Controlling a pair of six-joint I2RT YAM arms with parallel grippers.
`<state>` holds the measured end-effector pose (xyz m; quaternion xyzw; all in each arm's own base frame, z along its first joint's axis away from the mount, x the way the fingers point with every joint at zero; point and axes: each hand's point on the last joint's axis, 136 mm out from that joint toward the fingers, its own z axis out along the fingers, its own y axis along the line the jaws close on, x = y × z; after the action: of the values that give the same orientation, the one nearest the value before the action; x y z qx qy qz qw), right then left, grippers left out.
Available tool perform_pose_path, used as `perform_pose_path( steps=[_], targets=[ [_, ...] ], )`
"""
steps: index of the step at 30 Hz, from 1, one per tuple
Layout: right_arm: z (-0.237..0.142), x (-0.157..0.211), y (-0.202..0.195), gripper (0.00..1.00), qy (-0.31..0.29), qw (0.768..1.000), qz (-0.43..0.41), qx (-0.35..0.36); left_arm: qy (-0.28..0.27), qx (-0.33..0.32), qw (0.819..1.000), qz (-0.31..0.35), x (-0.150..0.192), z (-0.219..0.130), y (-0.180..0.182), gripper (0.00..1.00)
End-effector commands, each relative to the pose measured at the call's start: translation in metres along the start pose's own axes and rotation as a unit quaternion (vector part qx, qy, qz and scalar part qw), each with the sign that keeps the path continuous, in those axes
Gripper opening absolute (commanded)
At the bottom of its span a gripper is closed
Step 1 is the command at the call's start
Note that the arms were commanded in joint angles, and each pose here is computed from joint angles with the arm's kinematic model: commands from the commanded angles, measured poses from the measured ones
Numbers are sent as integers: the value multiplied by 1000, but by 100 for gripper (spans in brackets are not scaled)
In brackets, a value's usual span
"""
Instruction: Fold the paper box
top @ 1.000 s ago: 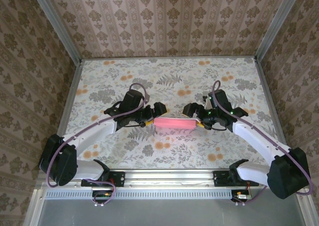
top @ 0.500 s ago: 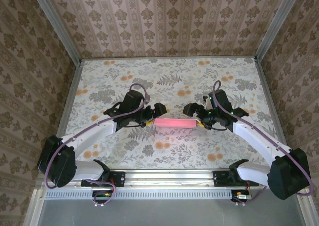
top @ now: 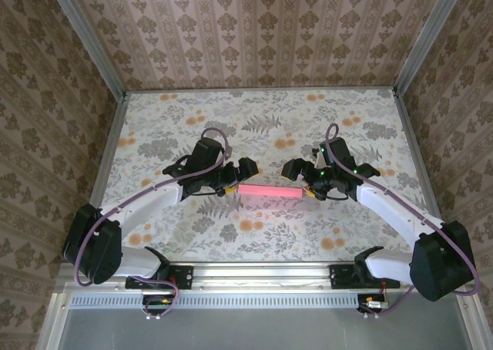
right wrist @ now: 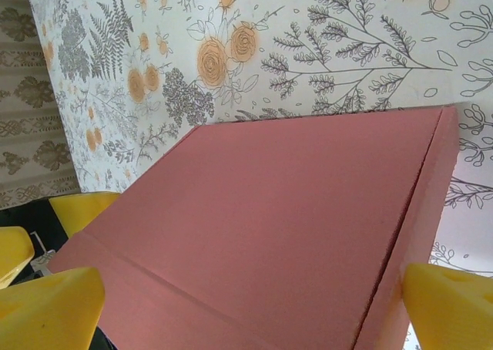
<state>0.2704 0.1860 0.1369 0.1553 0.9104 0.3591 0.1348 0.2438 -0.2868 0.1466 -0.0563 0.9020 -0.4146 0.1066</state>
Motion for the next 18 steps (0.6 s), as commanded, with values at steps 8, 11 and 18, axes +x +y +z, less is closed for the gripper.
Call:
perform_pose_path(
  steps=[8, 11, 18],
  targets=[
    [-10, -6, 30, 100, 0, 999, -14, -47, 3, 42, 999, 23, -6, -8, -30, 100],
    [-11, -8, 31, 100, -2, 999, -14, -47, 0, 39, 999, 25, -9, -10, -30, 100],
    [-8, -13, 31, 100, -3, 999, -11, -46, -2, 33, 999, 28, -15, -7, -27, 100]
  ],
)
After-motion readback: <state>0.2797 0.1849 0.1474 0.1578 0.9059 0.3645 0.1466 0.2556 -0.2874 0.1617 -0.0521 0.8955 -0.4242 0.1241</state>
